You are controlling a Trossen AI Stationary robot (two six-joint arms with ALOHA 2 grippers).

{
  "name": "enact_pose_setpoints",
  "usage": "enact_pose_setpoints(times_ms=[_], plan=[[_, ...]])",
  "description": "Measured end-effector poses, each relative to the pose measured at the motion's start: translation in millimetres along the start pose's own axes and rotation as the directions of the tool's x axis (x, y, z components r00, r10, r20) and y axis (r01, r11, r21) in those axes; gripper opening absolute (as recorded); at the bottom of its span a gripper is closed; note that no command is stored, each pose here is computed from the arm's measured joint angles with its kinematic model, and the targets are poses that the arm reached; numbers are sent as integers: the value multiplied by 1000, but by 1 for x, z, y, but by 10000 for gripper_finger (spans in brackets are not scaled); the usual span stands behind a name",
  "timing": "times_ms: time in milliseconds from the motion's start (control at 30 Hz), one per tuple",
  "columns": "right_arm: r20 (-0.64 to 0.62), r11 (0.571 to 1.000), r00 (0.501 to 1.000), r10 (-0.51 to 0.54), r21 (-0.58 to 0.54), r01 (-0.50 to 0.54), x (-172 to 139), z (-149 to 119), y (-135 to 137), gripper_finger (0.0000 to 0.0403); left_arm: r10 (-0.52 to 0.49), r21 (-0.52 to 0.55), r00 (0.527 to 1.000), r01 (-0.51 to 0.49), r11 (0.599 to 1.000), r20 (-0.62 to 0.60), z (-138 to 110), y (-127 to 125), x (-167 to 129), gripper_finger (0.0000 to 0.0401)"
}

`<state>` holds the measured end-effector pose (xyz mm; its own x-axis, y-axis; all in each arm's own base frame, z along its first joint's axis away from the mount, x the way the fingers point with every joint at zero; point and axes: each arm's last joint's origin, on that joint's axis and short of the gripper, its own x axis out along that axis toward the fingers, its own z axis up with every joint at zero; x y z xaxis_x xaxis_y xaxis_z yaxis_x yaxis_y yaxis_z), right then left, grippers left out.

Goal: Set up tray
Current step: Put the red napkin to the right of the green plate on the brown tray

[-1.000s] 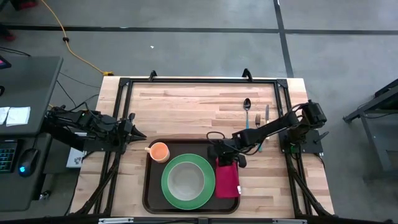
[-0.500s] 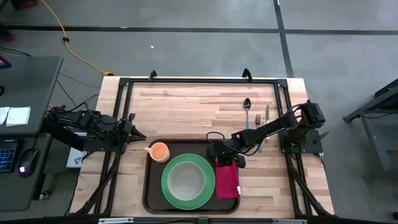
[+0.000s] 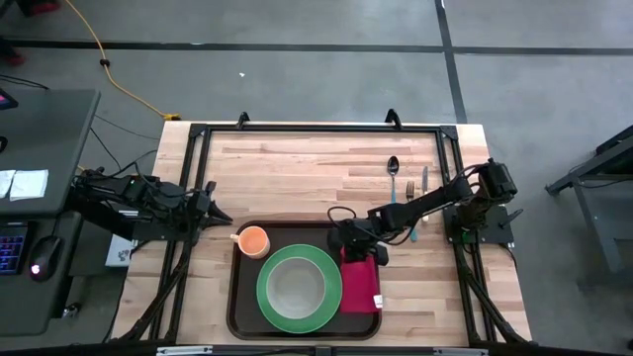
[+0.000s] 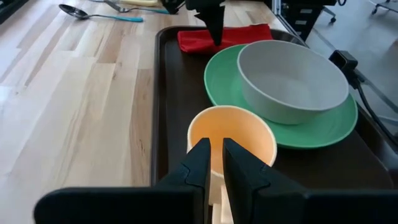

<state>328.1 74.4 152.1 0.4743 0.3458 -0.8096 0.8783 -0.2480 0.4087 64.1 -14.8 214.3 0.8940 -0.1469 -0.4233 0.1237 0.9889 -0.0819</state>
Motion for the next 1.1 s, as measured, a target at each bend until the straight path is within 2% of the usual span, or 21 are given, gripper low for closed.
enact_pose_setpoints(times_ms=[1100], plan=[[-6,999,1000,7,-52,-7,0,-2,0,4,-14,26,1000,14,1000,-2,0,0,0,74]])
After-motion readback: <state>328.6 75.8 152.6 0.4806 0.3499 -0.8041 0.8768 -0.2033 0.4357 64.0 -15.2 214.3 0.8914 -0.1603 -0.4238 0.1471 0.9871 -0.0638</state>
